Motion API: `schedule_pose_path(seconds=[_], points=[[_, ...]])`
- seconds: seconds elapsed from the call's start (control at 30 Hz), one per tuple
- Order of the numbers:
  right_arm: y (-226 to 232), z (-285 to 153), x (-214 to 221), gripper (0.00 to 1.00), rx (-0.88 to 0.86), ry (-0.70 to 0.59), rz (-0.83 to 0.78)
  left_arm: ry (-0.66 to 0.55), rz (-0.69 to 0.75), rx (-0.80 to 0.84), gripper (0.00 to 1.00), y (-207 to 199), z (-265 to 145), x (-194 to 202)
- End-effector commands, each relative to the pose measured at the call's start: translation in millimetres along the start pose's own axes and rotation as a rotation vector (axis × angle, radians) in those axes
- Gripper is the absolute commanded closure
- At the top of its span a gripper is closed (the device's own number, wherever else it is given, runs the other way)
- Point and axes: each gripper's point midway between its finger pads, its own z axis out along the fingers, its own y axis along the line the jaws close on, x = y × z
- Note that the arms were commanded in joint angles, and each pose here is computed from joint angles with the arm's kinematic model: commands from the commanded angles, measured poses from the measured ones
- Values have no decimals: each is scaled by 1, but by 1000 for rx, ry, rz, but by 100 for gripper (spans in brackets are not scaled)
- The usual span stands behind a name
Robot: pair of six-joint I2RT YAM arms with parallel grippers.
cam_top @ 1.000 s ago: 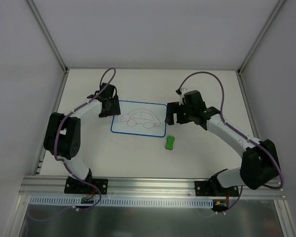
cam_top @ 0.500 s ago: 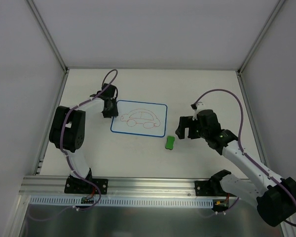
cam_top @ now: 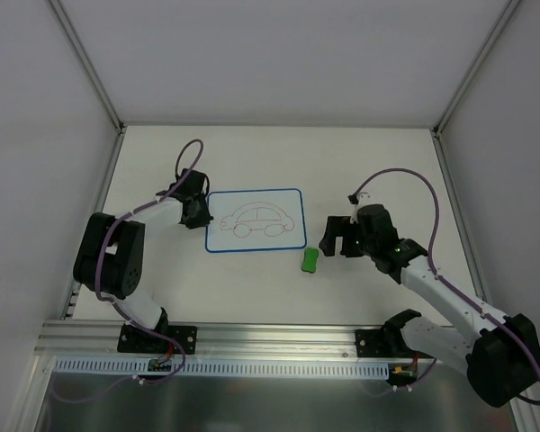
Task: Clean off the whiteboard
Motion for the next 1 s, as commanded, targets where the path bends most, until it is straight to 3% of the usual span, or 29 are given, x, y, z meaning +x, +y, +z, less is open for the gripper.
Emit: schedule_pose_path(seconds=[0.0, 0.33, 0.43, 0.77, 0.97], points=[[6, 11, -7, 1, -10, -29, 44, 150, -15, -82, 100, 20, -8, 63], [23, 46, 14, 2, 88, 62, 26, 211, -40, -57, 100, 0, -33, 139], [22, 49, 22, 6, 201, 85, 6, 202, -61, -59, 100, 2, -36, 144], [37, 57, 29, 19, 299, 77, 6, 176, -64, -37, 100, -5, -40, 136], [35, 67, 37, 32, 328, 108, 29, 177, -64, -36, 100, -6, -40, 137]])
